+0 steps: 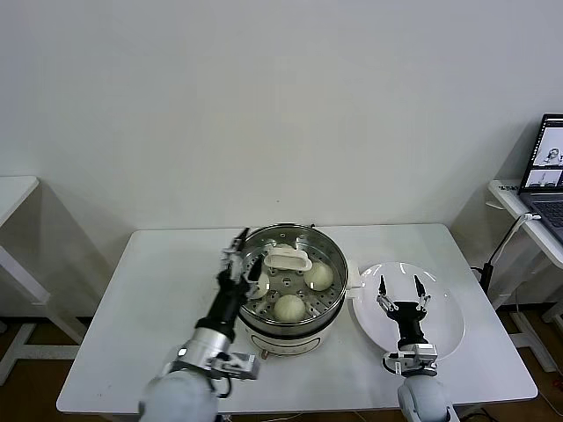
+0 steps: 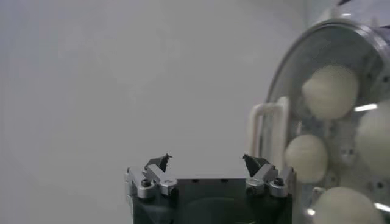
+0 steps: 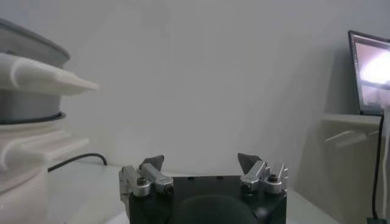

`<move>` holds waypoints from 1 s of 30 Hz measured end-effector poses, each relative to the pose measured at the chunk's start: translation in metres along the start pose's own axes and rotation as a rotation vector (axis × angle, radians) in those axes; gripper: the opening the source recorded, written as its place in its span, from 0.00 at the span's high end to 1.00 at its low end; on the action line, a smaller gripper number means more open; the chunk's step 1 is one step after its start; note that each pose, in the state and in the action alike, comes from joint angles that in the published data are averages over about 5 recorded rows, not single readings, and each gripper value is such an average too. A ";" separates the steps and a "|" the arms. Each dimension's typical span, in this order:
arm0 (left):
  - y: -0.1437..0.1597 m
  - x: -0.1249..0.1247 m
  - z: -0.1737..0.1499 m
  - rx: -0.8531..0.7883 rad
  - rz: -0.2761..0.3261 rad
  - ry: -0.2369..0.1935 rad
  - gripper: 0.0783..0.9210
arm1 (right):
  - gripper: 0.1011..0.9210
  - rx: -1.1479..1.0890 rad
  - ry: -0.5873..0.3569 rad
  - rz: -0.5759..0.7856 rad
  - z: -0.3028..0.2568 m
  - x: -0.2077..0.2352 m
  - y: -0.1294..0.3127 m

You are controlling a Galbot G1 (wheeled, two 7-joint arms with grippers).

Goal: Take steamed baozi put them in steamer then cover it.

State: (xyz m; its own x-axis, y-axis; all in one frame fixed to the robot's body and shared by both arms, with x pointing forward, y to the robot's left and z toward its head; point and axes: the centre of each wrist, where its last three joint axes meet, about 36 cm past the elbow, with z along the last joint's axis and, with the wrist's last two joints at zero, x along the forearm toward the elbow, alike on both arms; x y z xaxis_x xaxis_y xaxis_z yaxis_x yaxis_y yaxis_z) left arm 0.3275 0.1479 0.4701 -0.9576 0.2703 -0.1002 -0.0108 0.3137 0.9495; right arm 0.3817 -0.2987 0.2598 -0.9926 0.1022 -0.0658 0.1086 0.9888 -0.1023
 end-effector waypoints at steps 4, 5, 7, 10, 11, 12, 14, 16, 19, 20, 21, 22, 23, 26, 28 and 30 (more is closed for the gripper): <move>-0.003 0.004 0.033 0.174 -0.035 0.009 0.12 | 0.12 -0.036 0.006 -0.003 -0.004 0.002 0.000; -0.006 0.004 0.044 0.219 -0.038 0.014 0.12 | 0.12 -0.044 0.008 -0.003 -0.005 0.003 0.000; -0.011 0.005 0.064 0.308 -0.040 0.024 0.12 | 0.12 -0.057 0.014 -0.005 -0.006 0.004 0.002; -0.020 0.007 0.094 0.439 -0.051 0.035 0.12 | 0.12 -0.070 0.023 -0.007 -0.008 0.006 0.005; -0.022 0.008 0.103 0.479 -0.059 0.038 0.12 | 0.12 -0.074 0.026 -0.007 -0.009 0.006 0.006; -0.024 0.010 0.112 0.517 -0.068 0.041 0.12 | 0.12 -0.077 0.031 -0.006 -0.009 0.007 0.007; -0.028 0.013 0.126 0.583 -0.087 0.048 0.12 | 0.12 -0.083 0.041 -0.002 -0.009 0.009 0.009; -0.032 0.017 0.138 0.636 -0.106 0.053 0.12 | 0.12 -0.087 0.051 0.001 -0.008 0.011 0.011; -0.037 0.022 0.151 0.696 -0.135 0.060 0.12 | 0.12 -0.092 0.063 0.005 -0.008 0.013 0.013; -0.038 0.024 0.155 0.712 -0.145 0.063 0.12 | 0.12 -0.093 0.065 0.006 -0.009 0.013 0.013; -0.039 0.026 0.158 0.727 -0.153 0.065 0.12 | 0.12 -0.094 0.068 0.008 -0.009 0.013 0.013; -0.040 0.027 0.160 0.740 -0.161 0.066 0.12 | 0.12 -0.095 0.070 0.009 -0.009 0.013 0.012; -0.041 0.029 0.163 0.752 -0.168 0.066 0.12 | 0.12 -0.096 0.072 0.011 -0.010 0.014 0.012; -0.043 0.033 0.168 0.782 -0.188 0.067 0.12 | 0.12 -0.096 0.077 0.014 -0.010 0.015 0.010; -0.044 0.036 0.171 0.798 -0.199 0.070 0.12 | 0.12 -0.096 0.080 0.014 -0.010 0.016 0.008; -0.045 0.038 0.174 0.811 -0.210 0.071 0.12 | 0.12 -0.096 0.083 0.013 -0.010 0.016 0.008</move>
State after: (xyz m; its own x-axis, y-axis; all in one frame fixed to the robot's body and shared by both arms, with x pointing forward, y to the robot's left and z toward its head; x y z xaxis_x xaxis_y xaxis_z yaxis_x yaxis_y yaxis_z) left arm 0.3415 0.3020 0.3715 -0.9750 0.0838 -0.2057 -0.0062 0.9156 0.4021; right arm 0.3661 -0.2882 0.2681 -0.9926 0.1200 0.0165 0.1199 0.9928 -0.0067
